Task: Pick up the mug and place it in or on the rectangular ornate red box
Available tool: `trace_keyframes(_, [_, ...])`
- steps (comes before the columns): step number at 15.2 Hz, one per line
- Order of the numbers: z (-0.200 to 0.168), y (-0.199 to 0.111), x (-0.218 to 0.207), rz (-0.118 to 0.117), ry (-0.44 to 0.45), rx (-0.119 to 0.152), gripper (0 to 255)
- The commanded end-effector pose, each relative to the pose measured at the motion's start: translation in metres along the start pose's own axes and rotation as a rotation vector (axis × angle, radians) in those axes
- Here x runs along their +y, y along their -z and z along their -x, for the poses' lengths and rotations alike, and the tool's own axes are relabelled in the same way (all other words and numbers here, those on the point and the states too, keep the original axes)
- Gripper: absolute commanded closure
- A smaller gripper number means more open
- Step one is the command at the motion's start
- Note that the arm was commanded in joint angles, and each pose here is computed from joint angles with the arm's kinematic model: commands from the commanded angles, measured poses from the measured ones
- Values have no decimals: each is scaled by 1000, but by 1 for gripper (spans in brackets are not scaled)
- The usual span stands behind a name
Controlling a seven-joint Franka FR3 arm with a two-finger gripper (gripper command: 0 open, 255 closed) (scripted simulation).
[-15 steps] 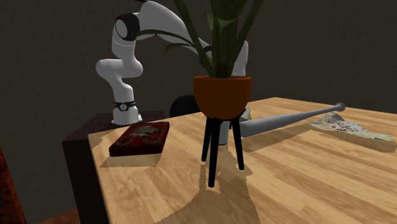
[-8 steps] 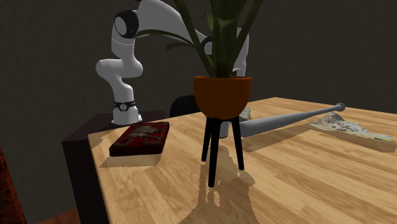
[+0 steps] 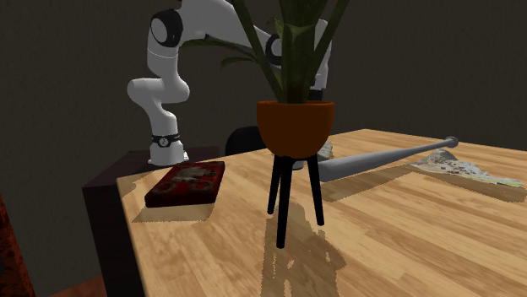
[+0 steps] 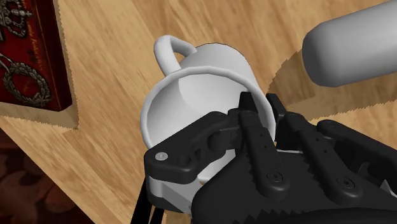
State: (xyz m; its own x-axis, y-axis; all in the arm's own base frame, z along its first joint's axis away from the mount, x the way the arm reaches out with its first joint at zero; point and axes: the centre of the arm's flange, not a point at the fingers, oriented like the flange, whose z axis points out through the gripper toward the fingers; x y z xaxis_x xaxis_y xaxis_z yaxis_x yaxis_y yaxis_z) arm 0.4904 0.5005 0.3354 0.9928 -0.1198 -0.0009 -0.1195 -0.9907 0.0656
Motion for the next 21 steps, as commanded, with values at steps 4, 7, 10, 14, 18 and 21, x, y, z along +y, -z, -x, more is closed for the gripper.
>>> trace_keyframes(4, [-1,26,3,0,0,0,255])
trace_keyframes(7, [-1,42,4,0,0,0,255])
trace_keyframes(10, [2,47,17,0,0,0,255])
trace_keyframes(14, [14,48,68,0,0,0,255])
trace_keyframes(18, [25,48,120,0,0,0,255])
trace_keyframes(21, [34,48,159,0,0,0,255])
